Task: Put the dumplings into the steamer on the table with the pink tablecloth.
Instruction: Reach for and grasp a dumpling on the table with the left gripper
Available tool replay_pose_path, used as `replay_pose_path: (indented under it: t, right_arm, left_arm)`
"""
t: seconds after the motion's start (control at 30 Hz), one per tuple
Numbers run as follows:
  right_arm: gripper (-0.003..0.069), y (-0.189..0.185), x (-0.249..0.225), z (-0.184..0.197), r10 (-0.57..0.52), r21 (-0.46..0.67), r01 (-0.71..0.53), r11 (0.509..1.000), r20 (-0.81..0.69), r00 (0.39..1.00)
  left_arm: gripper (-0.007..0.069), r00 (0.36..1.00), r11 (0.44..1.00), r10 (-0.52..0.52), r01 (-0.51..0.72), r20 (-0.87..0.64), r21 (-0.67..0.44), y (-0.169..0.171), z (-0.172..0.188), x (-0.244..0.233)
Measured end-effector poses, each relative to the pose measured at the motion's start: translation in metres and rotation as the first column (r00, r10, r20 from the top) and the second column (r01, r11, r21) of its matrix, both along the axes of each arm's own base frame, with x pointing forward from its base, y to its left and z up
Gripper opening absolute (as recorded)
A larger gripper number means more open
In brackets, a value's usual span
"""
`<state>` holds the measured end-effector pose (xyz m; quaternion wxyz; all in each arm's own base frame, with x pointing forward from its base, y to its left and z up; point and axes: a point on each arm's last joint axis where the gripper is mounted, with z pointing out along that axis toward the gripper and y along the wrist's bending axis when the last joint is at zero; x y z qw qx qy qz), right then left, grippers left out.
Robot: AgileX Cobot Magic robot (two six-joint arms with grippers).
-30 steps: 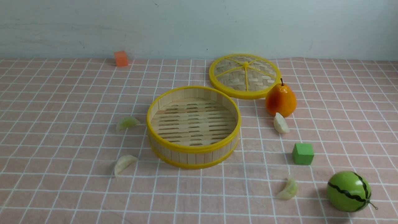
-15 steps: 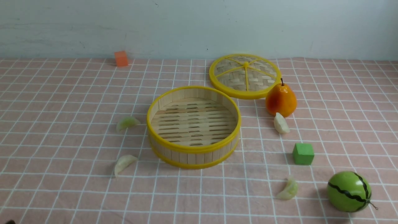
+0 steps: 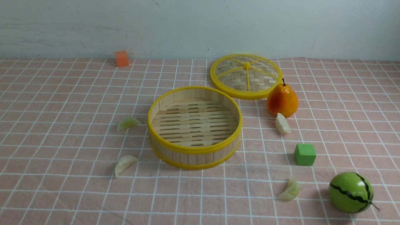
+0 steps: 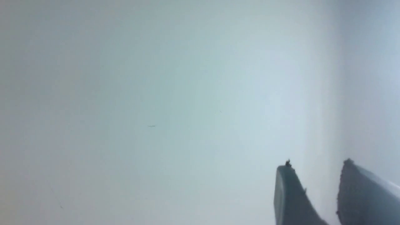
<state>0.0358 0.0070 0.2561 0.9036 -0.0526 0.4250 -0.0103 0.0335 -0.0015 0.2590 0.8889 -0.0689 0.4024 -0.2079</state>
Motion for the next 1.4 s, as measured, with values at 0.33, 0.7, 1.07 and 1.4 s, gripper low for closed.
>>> replay_pose_path:
  t: [0.33, 0.7, 1.07, 1.4]
  right_arm:
    - [0.0, 0.001, 0.03, 0.053, -0.007, -0.016, 0.002, 1.0, -0.31, 0.951]
    - [-0.0002, -0.003, 0.114, 0.009, -0.013, 0.024, 0.135, 0.991, -0.965, 0.264]
    - [-0.0002, 0.051, 0.149, -0.023, -0.043, -0.018, -0.238, 0.971, -0.994, -0.099]
    - [-0.0001, 0.063, 0.154, -0.027, -0.017, 0.027, -0.324, 0.946, -0.991, -0.133]
  left_arm:
    - [-0.0014, 0.951, 0.998, -0.012, 0.03, -0.308, 0.054, -0.007, 0.105, 0.043]
    - [-0.0014, 0.376, 0.983, 0.087, 0.117, -0.923, 0.141, -0.027, 0.053, 0.184]
    - [-0.0014, -0.034, 0.91, 0.198, 0.377, -0.98, 0.171, -0.073, 0.025, 0.28]
    - [0.0092, -0.01, 0.813, 0.302, 0.524, -0.953, 0.252, -0.088, 0.002, 0.402]
